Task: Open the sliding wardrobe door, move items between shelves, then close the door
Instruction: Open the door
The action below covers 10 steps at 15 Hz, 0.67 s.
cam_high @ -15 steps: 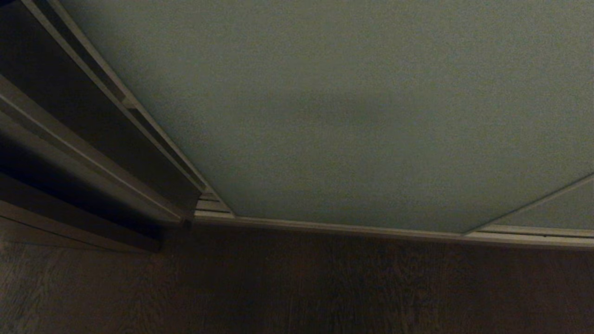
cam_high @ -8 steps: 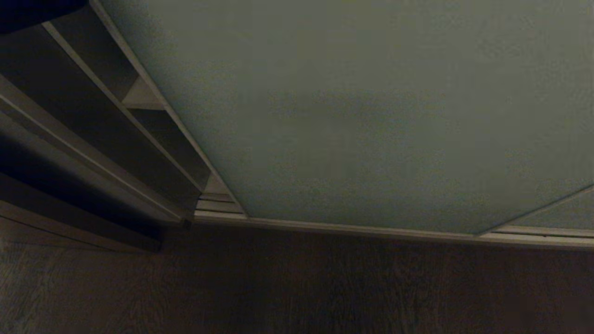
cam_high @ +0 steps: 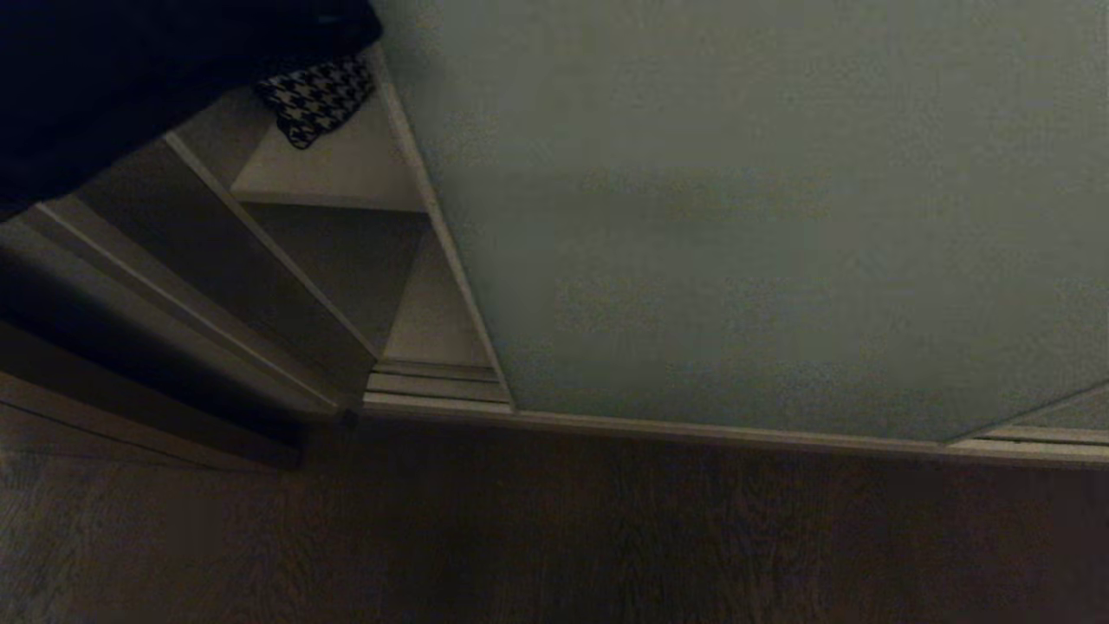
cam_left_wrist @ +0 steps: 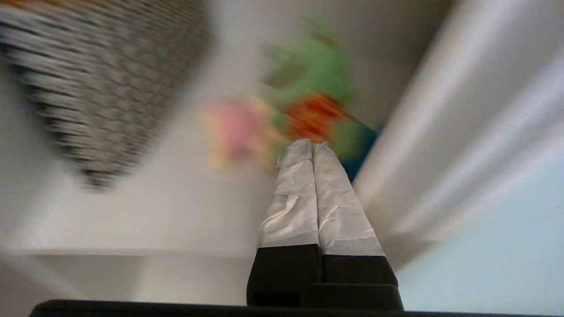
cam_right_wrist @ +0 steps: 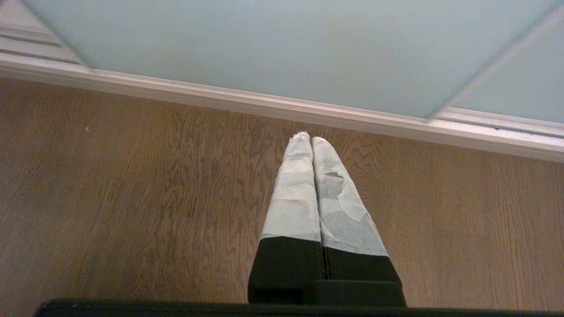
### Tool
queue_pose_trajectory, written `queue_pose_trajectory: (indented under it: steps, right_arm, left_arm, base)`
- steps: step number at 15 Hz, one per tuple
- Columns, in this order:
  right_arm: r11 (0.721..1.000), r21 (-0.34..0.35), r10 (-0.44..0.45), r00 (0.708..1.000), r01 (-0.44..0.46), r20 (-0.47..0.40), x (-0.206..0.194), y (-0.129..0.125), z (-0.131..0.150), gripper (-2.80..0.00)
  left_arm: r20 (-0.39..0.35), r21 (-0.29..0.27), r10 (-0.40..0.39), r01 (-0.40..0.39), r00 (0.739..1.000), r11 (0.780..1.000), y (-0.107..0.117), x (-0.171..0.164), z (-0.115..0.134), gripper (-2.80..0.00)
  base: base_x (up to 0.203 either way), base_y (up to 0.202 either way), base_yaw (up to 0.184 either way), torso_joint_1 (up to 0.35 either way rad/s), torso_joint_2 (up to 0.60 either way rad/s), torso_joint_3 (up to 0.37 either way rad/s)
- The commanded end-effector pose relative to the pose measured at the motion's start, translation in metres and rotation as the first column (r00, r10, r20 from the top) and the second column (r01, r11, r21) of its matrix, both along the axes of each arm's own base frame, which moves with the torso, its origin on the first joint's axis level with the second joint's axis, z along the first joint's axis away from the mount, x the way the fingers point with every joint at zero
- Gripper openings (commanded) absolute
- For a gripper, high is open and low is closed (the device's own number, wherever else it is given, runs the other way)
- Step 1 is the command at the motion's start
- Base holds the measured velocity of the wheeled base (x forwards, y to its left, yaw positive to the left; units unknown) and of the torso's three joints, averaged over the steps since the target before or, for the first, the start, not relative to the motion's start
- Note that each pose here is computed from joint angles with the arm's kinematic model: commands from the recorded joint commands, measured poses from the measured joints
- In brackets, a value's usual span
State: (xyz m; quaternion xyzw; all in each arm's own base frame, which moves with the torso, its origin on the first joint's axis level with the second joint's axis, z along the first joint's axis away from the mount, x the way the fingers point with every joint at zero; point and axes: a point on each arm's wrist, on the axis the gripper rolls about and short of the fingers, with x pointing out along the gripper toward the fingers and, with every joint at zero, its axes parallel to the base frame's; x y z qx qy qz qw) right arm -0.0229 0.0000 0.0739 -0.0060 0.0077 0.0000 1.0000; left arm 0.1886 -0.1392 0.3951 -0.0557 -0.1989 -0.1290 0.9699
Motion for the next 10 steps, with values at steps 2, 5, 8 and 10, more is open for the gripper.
queue_pose_trajectory:
  steps: [2,5,8,10]
  right_arm:
    - [1.0,0.0,0.0,1.0,0.0,-0.001,0.0,0.0,0.0,-2.8]
    - [1.0,0.0,0.0,1.0,0.0,-0.001,0.0,0.0,0.0,-2.8]
    - [1.0,0.0,0.0,1.0,0.0,-0.001,0.0,0.0,0.0,-2.8]
    - [1.0,0.0,0.0,1.0,0.0,-0.001,0.0,0.0,0.0,-2.8]
  left_arm:
    - [-0.028,0.021,-0.085,0.086,0.996,0.996,-0.045,0.014,-0.008,-2.8]
    - [-0.013,-0.013,-0.087,0.087,0.996,0.996,-0.06,0.015,0.001,-2.8]
    - [-0.027,-0.079,0.032,-0.034,0.999,0.996,-0.038,0.001,0.011,-2.8]
    - [-0.068,-0.067,0.107,-0.112,0.992,0.992,-0.021,-0.006,0.004,-2.8]
  base:
    - [0.0,0.0,0.0,0.0,0.0,0.0]
    - [0.0,0.0,0.0,0.0,0.0,0.0]
    - [0.0,0.0,0.0,0.0,0.0,0.0]
    - [0.0,0.0,0.0,0.0,0.0,0.0]
